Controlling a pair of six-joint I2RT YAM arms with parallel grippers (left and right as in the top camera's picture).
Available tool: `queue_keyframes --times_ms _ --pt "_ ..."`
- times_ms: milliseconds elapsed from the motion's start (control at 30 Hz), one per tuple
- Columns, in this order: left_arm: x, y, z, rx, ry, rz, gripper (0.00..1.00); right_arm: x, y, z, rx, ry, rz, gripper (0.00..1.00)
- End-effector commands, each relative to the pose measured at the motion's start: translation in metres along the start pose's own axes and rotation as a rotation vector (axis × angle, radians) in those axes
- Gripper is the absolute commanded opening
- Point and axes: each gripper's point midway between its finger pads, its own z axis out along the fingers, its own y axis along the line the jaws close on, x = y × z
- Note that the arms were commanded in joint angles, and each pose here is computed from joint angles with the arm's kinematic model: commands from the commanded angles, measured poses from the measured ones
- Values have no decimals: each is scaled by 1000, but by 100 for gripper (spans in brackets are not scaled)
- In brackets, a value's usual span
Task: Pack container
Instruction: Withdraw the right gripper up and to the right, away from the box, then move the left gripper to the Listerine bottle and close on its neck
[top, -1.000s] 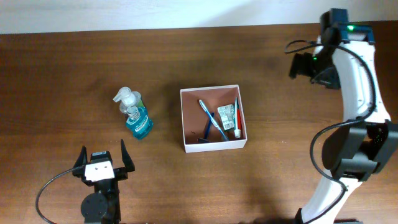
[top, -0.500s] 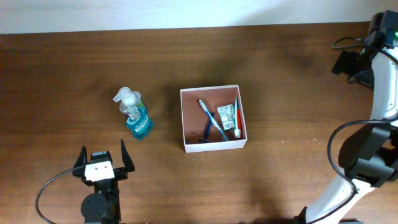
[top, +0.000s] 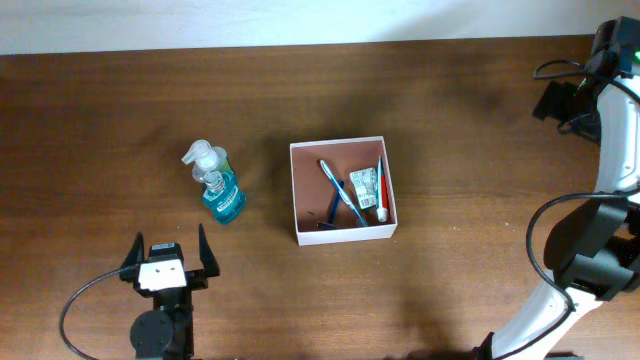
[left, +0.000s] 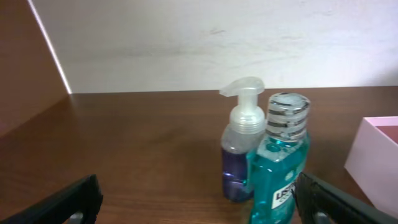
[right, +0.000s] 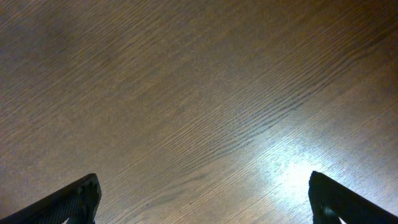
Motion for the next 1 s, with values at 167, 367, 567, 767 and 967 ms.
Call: queue_keyframes --times_ms 167,367,567,767,967 --pt "-54 -36 -12 240 -158 -170 99 -3 -2 -3 13 -15 -5 98" --pt "-118 -30 -33 240 -69 -200 99 -3 -2 -3 12 -15 -5 98" --pt "-165 -31 -14 239 254 -192 99 -3 -2 -3 12 -15 -5 98" --pt "-168 -64 28 338 738 -250 99 -3 -2 -3 12 -15 -5 98" --pt "-143 -113 81 496 920 -297 99 -3 -2 -3 12 -15 -5 98"
